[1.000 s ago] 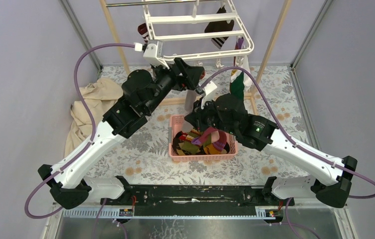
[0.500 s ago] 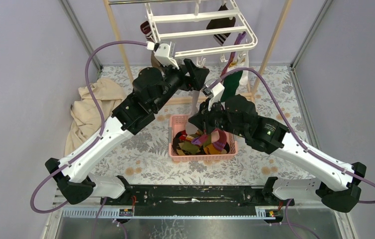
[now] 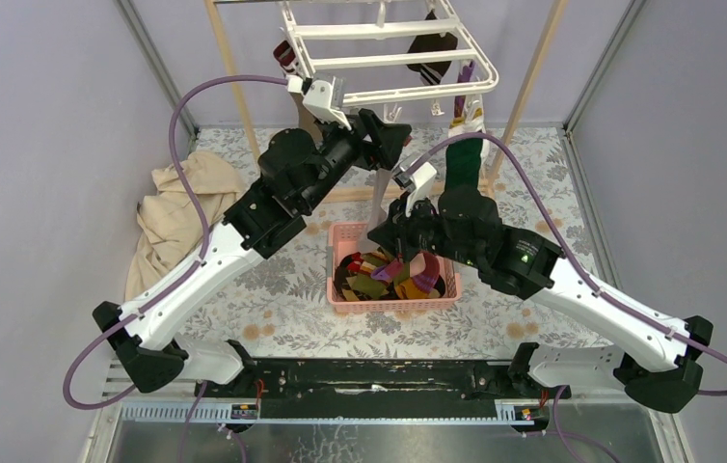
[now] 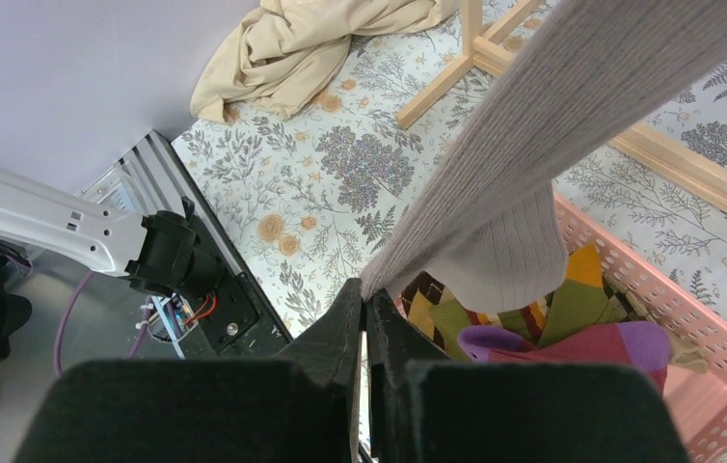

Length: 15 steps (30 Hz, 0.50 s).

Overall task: Remove the socks clipped to the hanger
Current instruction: Remove the sock from the hanger.

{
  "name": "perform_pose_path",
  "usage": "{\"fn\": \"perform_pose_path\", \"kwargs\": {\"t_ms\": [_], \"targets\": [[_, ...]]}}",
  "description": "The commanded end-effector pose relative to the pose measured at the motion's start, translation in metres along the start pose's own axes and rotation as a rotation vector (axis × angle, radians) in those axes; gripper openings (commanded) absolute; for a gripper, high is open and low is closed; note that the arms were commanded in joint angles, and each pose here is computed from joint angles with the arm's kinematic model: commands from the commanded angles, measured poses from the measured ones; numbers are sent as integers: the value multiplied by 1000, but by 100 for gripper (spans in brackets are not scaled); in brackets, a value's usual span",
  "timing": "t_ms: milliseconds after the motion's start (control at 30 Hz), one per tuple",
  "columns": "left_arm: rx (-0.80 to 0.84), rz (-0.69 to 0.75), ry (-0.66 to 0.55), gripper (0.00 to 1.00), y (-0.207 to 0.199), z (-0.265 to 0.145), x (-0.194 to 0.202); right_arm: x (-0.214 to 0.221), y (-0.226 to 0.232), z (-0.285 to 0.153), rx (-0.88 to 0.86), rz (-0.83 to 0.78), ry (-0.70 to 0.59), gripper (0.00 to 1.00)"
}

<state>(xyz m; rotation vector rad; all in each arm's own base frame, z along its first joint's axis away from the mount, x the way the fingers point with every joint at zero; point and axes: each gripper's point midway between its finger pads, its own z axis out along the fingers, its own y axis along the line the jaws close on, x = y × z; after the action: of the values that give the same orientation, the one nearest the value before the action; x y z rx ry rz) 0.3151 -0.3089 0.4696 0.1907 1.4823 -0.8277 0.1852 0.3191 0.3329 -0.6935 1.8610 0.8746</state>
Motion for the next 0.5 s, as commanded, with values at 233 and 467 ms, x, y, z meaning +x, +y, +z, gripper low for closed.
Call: {"fn": "perform_pose_path", "kwargs": {"t_ms": [233, 467], "targets": [[68, 8, -114, 68, -15, 8, -21, -1, 6, -11, -36, -12, -13, 0], [69, -15, -134, 80, -11, 5, -15, 13, 1, -9, -24, -7, 7, 0]]}}
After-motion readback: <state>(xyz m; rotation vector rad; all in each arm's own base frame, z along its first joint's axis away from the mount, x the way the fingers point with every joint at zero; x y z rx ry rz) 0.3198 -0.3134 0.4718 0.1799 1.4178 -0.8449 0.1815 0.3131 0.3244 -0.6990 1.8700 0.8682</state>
